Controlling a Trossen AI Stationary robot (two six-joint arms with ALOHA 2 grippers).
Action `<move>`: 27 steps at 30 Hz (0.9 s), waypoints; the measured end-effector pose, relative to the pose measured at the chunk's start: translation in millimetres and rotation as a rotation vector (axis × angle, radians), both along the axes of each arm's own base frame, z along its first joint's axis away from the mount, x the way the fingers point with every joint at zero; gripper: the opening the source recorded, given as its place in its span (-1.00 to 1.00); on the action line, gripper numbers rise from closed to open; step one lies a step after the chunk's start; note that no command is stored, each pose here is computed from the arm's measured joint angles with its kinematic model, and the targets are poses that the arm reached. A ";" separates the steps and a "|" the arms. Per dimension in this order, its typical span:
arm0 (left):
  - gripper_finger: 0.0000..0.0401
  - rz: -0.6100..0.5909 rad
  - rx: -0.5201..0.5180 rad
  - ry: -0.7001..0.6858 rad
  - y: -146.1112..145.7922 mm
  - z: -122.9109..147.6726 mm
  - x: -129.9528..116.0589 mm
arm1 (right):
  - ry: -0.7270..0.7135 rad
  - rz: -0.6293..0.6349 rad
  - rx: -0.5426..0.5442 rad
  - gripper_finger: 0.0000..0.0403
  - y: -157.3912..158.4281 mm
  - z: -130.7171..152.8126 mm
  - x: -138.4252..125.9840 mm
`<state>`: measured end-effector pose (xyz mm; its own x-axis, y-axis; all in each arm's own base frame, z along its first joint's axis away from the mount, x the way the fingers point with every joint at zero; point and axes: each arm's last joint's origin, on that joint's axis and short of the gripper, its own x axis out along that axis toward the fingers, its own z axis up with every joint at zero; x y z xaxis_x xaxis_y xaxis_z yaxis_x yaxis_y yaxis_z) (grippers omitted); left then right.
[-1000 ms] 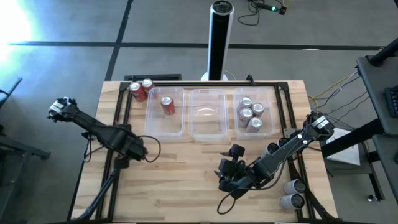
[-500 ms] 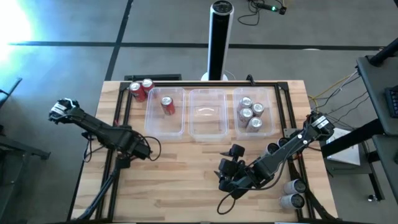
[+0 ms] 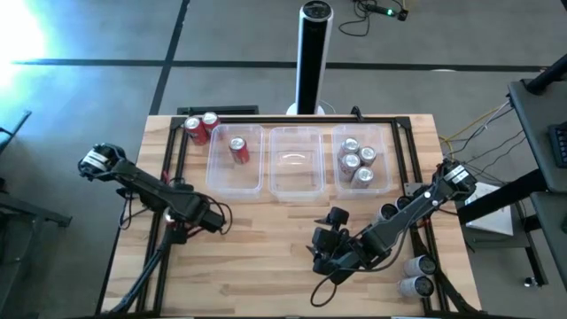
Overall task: Sort soda cans
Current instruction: Put the bottom left red soda can into the left transparent bin
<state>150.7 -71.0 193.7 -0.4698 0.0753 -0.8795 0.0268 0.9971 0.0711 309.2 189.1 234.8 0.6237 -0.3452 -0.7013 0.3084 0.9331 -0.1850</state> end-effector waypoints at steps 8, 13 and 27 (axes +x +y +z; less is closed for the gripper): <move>0.54 0.035 0.020 -0.007 -0.5 -1.5 1.0 | 0.008 0.009 0.012 0.83 1.5 -0.3 -0.8; 0.44 0.094 0.007 -0.024 -3.4 1.8 3.4 | 0.009 0.012 0.009 0.83 1.6 -0.4 -1.0; 0.43 0.257 -0.165 -0.305 -33.6 87.3 38.0 | 0.028 0.018 -0.004 0.83 0.8 -1.1 -2.2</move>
